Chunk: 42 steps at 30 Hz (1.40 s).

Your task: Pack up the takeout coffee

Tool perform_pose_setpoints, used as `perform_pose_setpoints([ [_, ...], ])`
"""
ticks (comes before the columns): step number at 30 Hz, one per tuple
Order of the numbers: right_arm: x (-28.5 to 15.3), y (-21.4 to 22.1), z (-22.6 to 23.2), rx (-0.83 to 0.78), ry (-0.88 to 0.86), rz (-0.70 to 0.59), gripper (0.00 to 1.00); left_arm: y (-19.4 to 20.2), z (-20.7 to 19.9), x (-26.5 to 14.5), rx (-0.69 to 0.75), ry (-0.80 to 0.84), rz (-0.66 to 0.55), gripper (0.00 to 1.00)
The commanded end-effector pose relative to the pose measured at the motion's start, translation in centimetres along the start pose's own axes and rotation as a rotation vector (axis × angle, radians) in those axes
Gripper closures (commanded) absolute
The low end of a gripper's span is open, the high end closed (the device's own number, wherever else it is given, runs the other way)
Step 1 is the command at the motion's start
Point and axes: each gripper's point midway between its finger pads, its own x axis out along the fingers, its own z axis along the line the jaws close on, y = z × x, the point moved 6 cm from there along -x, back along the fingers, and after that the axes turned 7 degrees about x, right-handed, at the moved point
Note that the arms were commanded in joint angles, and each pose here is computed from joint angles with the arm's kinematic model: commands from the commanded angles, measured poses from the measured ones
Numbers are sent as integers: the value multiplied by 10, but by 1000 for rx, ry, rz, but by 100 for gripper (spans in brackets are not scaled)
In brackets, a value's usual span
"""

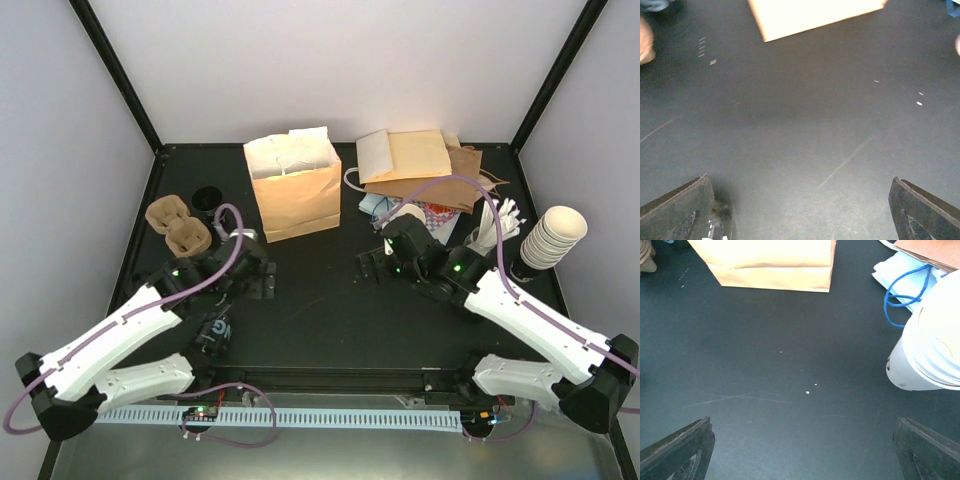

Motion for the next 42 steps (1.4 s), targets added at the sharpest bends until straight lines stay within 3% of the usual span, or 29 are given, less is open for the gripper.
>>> perform_pose_setpoints([
  [1,3,-6,8,-10,-55,-12,0,27,41,-4,-226,-184,67,1],
  [4,4,-7,10,-14,-65,-16,0,46,54,5,-340,-265,101,1],
  [9,4,-8,12,-22,-75,-12,0,67,82,25,-408,-422,161,1],
  [13,2,-8,10,-30,-68,-21,0,66,108,39,-492,-466,92,1],
  [17,0,-7,8,-39,-60,-24,0,63,131,45,-676,-501,47,1],
  [20,-3,-6,5,-47,-44,-28,0,71,139,49,-801,-488,36,1],
  [28,-7,0,2,-63,-48,-23,0,81,169,54,-949,-463,-12,1],
  [42,-11,-10,9,-85,-72,-25,0,74,164,79,-976,-305,77,2],
])
